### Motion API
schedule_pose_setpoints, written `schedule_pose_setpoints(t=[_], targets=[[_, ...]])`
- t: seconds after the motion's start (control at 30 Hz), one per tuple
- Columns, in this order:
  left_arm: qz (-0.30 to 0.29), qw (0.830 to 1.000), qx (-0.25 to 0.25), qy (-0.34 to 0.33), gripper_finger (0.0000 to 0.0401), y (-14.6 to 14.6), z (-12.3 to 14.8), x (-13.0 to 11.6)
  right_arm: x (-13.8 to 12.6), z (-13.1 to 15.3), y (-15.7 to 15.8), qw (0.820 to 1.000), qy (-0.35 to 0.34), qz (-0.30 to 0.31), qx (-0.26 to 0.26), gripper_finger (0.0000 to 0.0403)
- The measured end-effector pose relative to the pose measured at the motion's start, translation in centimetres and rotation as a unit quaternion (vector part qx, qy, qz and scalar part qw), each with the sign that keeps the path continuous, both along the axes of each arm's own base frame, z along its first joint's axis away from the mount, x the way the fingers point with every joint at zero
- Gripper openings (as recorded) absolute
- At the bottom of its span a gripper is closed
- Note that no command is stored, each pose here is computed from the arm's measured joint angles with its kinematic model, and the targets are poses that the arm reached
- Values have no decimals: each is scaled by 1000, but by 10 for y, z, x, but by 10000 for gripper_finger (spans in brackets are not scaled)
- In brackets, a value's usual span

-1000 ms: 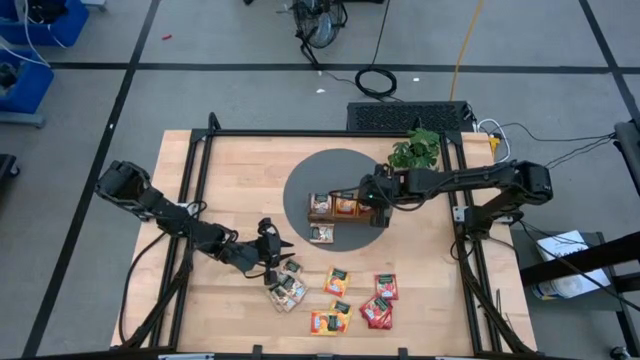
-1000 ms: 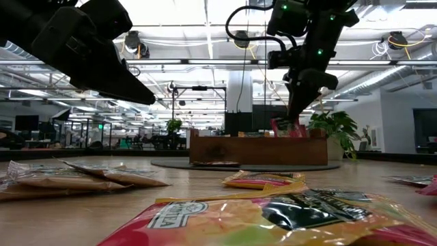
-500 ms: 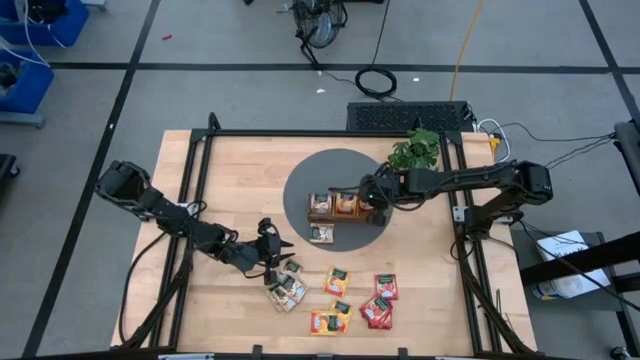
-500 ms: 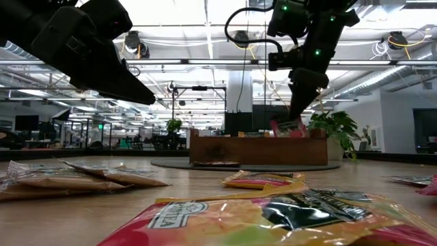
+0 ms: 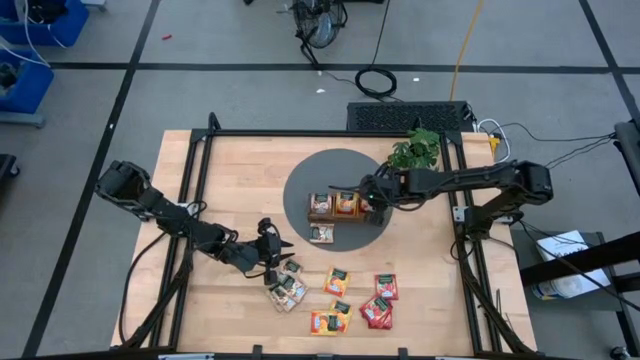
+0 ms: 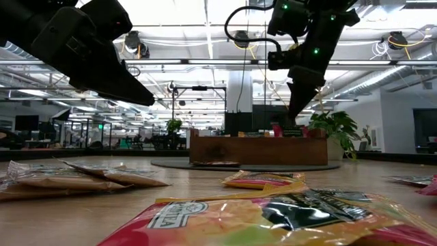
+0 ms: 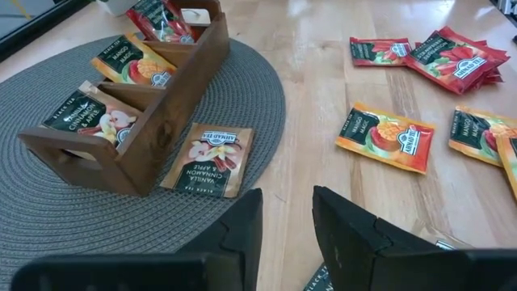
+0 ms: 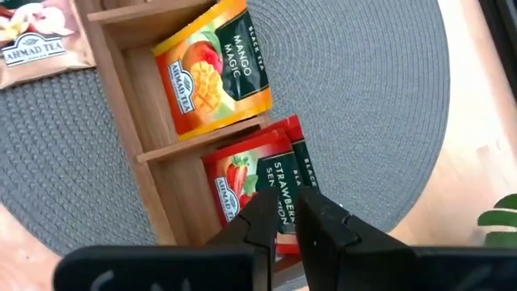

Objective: Pick & Place Tea
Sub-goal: Put the top orange tea packet into the middle section of the wooden organizer

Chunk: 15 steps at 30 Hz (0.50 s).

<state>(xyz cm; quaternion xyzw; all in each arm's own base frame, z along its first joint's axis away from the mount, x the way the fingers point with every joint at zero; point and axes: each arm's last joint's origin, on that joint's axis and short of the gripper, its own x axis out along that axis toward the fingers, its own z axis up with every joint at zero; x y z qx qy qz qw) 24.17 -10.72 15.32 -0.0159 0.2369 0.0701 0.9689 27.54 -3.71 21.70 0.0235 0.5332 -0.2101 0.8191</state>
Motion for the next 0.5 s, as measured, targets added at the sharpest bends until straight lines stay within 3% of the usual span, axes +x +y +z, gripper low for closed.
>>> schedule_pose_setpoints(t=[0.3, 0.5], targets=[[0, 1000, -28, 2, 115, -1, 0, 0, 4, 0, 28, 998, -3, 64, 3, 31], [-26, 998, -51, -29, 115, -12, 7, 2, 12, -4, 83, 982, -100, 149, 67, 3]])
